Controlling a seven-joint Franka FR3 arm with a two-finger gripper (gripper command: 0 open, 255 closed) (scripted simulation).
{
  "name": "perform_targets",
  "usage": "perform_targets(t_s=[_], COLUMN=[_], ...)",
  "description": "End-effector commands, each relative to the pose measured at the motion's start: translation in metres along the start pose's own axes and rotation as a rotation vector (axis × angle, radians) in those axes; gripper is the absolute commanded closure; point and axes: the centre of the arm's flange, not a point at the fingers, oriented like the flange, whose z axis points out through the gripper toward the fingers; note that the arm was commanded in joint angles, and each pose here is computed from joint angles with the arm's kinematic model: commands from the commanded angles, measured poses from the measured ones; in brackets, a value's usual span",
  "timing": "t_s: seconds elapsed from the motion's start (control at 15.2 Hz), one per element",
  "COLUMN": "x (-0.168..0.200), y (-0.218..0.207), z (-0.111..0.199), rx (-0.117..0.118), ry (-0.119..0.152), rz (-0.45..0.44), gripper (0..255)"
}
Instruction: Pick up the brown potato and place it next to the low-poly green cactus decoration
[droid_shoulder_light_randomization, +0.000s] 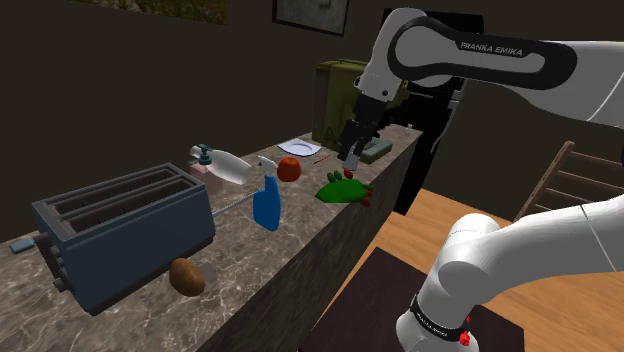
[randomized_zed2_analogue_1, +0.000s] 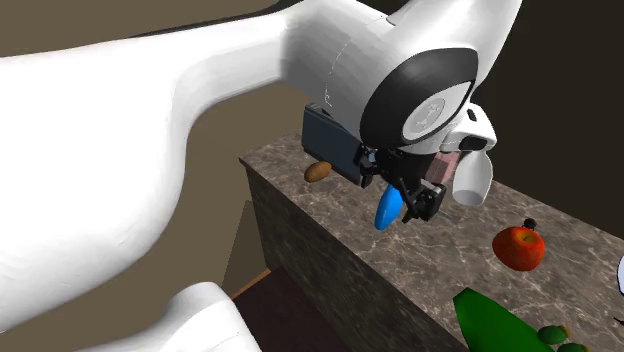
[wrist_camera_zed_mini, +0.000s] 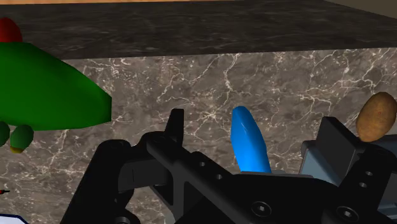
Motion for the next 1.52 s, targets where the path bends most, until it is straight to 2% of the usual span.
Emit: perform_targets(t_s=[0.0,1.45], x=[0.000,0.099], y=[0.000,-0.237], z=[0.000,0.171], rx=[0.000,-0.133], ry=[0.000,-0.051], rz=[0.000,-0.006], gripper=[0,0])
